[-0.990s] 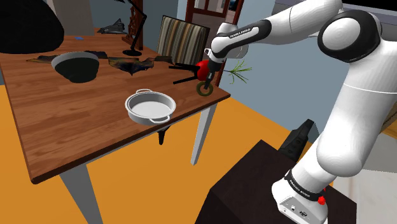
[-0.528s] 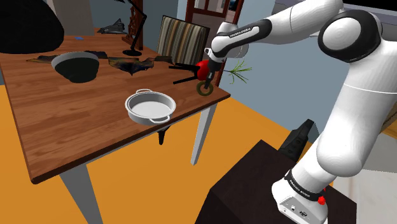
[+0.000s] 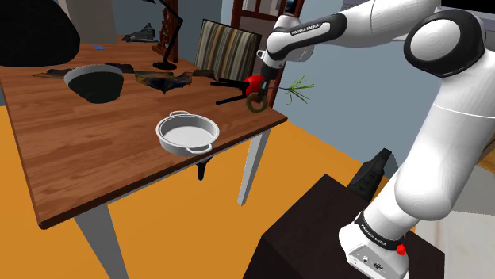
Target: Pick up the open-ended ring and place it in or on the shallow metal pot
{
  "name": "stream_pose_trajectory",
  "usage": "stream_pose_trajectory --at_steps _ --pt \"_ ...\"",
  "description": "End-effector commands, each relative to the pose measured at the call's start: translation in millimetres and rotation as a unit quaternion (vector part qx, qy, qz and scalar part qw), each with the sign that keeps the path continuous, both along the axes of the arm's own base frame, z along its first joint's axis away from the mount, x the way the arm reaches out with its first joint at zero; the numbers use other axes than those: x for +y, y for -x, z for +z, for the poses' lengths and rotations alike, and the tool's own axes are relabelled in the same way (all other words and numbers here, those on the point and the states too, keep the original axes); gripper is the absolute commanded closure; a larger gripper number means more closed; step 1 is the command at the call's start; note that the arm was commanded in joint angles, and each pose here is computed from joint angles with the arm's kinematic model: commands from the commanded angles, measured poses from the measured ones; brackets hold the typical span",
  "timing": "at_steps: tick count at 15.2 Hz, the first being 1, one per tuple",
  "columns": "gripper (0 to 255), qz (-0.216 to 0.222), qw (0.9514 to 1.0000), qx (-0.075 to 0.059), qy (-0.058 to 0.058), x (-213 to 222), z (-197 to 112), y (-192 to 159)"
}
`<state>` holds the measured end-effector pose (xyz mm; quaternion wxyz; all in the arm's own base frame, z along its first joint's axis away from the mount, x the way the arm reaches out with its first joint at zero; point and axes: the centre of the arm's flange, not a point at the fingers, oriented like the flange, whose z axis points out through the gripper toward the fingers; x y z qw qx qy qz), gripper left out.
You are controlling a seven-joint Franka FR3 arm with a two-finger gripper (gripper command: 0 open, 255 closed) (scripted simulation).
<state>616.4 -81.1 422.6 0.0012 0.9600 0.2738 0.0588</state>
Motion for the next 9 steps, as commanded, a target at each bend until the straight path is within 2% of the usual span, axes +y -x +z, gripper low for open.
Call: stream_pose_trajectory --at_steps 1,9 --pt "255 0.000 1.0000 0.000 0.000 0 11 0" --pt "255 0.000 1.0000 0.000 0.000 0 53 0"
